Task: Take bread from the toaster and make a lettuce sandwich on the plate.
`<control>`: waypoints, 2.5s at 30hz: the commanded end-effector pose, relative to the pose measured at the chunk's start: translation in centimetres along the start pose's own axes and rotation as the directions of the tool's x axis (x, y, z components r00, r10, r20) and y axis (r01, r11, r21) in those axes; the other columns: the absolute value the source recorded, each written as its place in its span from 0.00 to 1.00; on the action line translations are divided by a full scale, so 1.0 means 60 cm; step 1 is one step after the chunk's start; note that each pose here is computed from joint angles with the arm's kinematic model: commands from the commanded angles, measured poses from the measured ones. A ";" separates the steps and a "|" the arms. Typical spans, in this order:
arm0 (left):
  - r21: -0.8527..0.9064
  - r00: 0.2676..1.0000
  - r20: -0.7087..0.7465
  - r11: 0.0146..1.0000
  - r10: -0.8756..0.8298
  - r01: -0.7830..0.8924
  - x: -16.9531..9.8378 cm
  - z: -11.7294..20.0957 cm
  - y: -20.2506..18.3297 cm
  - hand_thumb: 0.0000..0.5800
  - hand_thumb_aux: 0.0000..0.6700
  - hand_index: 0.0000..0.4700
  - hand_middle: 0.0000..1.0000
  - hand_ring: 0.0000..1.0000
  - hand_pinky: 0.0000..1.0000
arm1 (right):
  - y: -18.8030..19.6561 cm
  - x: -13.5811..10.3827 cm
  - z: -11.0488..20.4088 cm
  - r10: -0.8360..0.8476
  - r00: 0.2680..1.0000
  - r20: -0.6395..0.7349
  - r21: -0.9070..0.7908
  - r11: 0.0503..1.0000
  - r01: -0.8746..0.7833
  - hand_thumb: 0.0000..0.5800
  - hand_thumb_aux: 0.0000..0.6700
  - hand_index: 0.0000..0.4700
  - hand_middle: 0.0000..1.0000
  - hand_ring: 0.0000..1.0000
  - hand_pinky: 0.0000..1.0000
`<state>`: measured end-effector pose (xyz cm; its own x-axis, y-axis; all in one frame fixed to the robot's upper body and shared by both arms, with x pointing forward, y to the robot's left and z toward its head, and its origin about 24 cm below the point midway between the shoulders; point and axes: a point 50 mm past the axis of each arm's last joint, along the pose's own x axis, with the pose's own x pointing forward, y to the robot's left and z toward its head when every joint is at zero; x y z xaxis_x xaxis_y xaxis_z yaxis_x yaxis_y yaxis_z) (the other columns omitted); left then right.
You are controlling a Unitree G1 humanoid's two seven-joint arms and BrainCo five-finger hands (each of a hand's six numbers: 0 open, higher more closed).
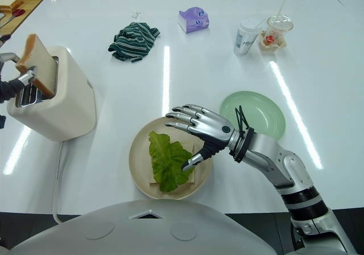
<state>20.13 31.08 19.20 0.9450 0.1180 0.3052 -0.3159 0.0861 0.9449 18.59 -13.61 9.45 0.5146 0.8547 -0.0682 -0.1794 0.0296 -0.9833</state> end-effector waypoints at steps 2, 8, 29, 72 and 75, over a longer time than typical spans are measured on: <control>-0.018 0.995 0.016 0.995 0.102 -0.101 0.003 0.006 0.022 1.00 1.00 1.00 0.00 0.00 0.00 | -0.002 0.003 -0.002 -0.009 1.000 0.002 0.000 1.000 0.009 0.00 0.00 0.00 0.00 0.00 0.00; -0.016 0.986 0.004 0.986 0.165 -0.165 0.005 0.005 0.036 1.00 1.00 1.00 0.00 0.00 0.00 | -0.004 0.005 -0.003 -0.014 1.000 0.003 0.002 1.000 0.014 0.00 0.00 0.00 0.00 0.00 0.00; -0.621 0.995 -0.040 0.778 0.097 -0.100 0.026 -0.008 0.042 1.00 1.00 1.00 0.00 0.00 0.00 | 0.002 0.005 -0.007 -0.024 1.000 -0.009 0.008 1.000 0.024 0.00 0.00 0.00 0.00 0.00 0.00; -0.388 0.419 0.782 0.165 -0.461 0.907 -0.074 0.302 -0.117 1.00 1.00 1.00 0.00 0.00 0.00 | -0.146 -0.133 -0.134 -0.332 0.882 -0.335 -0.493 0.860 0.136 0.00 0.00 0.00 0.00 0.00 0.00; -0.358 0.381 0.784 0.146 -0.490 0.922 -0.087 0.308 -0.131 1.00 1.00 1.00 0.00 0.00 0.00 | -0.146 -0.130 -0.133 -0.330 0.886 -0.326 -0.488 0.861 0.142 0.00 0.00 0.00 0.00 0.00 0.00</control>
<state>19.60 11.74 13.19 0.5994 -0.7712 -0.2144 0.7770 0.4963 0.3873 22.71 -24.97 17.06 0.7982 0.5595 0.2233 0.3299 -0.0958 -0.9391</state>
